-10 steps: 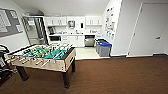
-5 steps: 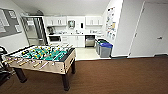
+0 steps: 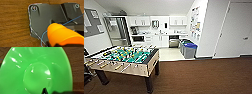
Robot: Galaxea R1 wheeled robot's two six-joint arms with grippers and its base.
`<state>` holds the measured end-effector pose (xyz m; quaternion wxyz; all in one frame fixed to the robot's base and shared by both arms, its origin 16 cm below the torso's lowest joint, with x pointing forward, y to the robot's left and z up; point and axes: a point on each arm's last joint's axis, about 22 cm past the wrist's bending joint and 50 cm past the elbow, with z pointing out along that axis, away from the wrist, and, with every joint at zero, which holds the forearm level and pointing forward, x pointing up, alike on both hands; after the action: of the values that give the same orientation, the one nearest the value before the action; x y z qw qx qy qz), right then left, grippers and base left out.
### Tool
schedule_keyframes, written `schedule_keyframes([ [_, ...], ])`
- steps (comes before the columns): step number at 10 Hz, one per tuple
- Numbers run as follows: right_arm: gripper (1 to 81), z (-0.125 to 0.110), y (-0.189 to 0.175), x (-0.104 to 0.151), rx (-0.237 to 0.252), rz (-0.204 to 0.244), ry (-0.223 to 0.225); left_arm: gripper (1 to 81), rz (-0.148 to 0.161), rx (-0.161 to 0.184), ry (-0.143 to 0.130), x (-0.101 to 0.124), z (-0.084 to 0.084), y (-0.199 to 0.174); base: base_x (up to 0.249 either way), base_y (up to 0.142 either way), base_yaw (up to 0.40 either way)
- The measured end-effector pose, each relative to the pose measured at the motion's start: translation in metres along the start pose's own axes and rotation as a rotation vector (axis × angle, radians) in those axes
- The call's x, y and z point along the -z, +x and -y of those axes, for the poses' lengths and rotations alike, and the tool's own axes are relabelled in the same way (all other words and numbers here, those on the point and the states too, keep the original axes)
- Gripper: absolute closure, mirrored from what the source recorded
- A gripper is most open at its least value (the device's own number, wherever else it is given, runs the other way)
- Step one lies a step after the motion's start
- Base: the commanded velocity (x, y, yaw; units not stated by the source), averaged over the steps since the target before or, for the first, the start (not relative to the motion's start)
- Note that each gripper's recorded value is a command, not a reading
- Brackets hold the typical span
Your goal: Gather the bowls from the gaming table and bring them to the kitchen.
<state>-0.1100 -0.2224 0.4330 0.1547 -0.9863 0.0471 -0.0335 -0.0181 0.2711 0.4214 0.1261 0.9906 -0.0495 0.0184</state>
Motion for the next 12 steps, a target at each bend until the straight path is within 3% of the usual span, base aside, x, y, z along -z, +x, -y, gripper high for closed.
schedule_keyframes([
  [12,81.1,0.0006,-0.0002,-0.0004,0.006,0.001,0.0,81.1,0.0,-0.001,-0.002,-0.0003,-0.0013,0.0001,0.136,0.0,0.0],
])
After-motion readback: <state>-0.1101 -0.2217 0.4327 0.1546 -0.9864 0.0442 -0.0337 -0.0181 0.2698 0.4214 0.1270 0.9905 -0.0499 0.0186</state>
